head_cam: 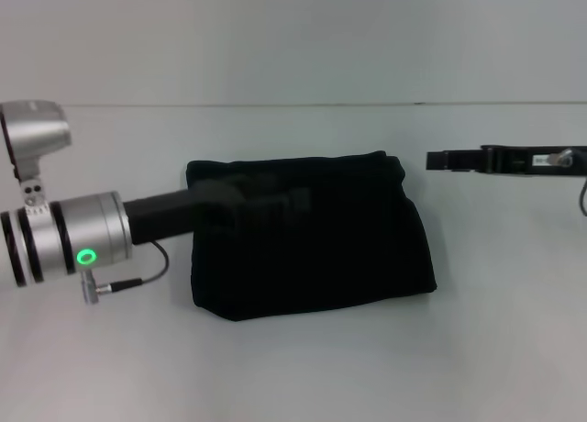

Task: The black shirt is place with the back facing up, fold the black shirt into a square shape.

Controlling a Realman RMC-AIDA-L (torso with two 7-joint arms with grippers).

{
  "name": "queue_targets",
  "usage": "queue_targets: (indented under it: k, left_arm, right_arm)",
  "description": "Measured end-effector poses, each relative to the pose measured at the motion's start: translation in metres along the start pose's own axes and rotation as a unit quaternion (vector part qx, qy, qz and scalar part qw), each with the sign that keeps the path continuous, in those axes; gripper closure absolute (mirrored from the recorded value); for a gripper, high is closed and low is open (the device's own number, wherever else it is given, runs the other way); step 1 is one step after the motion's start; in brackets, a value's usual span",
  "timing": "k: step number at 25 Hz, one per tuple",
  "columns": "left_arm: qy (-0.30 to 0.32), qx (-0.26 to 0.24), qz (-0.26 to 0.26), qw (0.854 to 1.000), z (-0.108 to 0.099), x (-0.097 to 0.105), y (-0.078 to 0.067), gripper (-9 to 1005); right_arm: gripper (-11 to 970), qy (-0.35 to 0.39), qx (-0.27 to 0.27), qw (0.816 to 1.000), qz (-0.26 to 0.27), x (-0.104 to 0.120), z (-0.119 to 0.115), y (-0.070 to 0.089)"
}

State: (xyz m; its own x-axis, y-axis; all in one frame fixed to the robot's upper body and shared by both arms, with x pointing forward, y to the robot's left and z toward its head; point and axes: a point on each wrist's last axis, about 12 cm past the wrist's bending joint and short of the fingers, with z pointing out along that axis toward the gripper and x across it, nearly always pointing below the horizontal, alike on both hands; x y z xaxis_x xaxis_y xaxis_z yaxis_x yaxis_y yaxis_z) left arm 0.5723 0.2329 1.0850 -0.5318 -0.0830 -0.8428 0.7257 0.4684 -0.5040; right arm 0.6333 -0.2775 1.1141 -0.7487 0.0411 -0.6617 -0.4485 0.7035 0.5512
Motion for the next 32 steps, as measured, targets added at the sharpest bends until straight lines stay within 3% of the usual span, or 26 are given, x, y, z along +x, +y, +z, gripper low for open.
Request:
queue_targets:
  k: [2, 9, 18, 24, 32]
  left_arm:
    - [-0.004, -0.030, -0.017, 0.999, -0.003, -0.002, 0.008, 88]
    - [-0.010, -0.111, -0.035, 0.993, -0.017, 0.001, 0.027, 88]
    - [0.049, -0.095, 0.099, 0.989, -0.010, 0.021, 0.020, 88]
    - [0.046, -0.101, 0.203, 0.973, -0.008, 0.027, 0.019, 87]
    - [0.053, -0.139, 0.216, 0.965, 0.000, 0.033, 0.026, 88]
  right_arm:
    - [320, 0.008, -0.005, 1.000, 0.002, 0.003, 0.006, 0.004]
    - [368, 0.015, -0.007, 1.000, -0.013, 0.008, 0.017, 0.010]
    - [392, 0.003, 0.002, 1.000, -0.022, 0.004, 0.018, 0.010]
    - [393, 0.000, 0.005, 1.000, -0.025, 0.001, 0.016, 0.008]
    - [392, -0.002, 0.008, 1.000, -0.026, 0.001, 0.019, 0.009]
